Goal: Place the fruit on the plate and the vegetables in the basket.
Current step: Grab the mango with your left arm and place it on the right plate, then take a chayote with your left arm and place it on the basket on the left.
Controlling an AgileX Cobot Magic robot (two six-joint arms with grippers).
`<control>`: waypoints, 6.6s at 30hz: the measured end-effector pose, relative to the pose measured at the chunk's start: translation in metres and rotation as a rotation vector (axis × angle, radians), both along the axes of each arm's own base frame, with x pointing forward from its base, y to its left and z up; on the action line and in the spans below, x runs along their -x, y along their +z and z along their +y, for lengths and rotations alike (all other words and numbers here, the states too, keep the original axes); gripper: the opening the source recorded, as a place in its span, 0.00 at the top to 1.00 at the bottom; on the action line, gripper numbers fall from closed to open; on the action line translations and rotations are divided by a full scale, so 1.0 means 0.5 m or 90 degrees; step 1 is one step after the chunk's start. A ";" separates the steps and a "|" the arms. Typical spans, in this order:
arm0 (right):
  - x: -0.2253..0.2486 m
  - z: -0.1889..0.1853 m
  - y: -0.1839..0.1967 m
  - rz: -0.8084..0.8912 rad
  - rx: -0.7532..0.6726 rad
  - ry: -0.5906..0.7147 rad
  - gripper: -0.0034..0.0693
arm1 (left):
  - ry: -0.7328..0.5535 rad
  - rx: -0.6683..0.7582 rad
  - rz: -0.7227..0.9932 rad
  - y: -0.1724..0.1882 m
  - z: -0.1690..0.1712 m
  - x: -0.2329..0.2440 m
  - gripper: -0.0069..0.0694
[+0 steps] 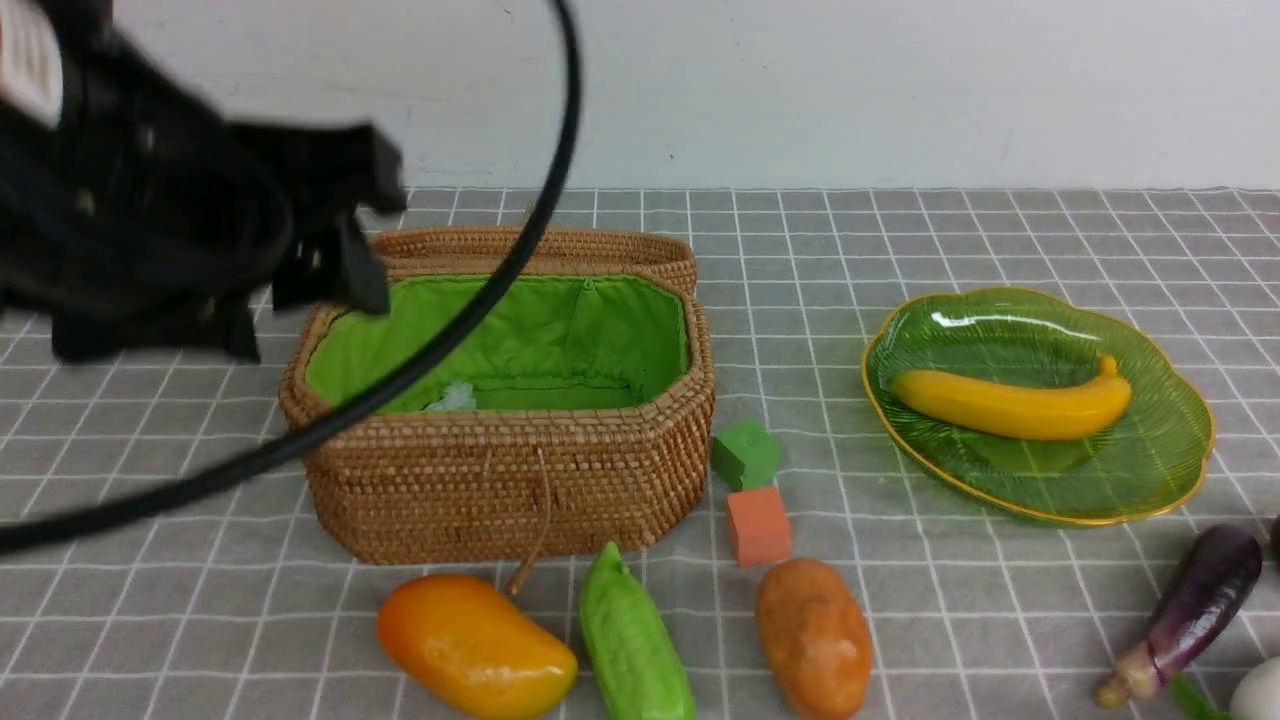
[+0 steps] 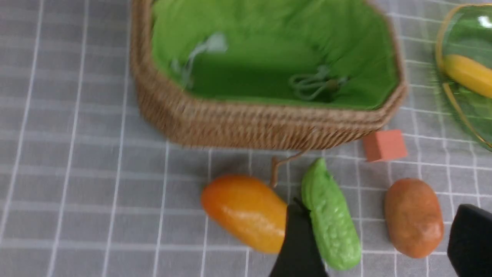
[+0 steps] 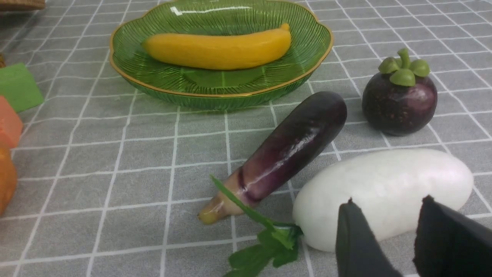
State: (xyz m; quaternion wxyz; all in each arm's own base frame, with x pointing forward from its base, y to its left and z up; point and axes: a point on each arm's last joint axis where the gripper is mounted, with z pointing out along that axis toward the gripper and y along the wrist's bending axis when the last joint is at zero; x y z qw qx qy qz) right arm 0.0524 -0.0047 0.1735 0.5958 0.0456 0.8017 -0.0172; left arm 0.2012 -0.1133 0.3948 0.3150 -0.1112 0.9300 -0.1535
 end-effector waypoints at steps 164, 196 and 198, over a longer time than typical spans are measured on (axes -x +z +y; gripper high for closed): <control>0.000 0.000 0.000 0.000 0.001 0.000 0.62 | -0.357 -0.069 0.060 0.007 -0.284 -0.085 0.15; 0.000 0.000 0.000 0.000 0.001 0.000 0.62 | -0.211 -0.121 0.216 -0.260 -0.271 -0.103 0.32; 0.000 0.000 0.000 0.000 0.001 0.000 0.62 | -0.215 -0.092 0.172 -0.193 -0.247 -0.080 0.32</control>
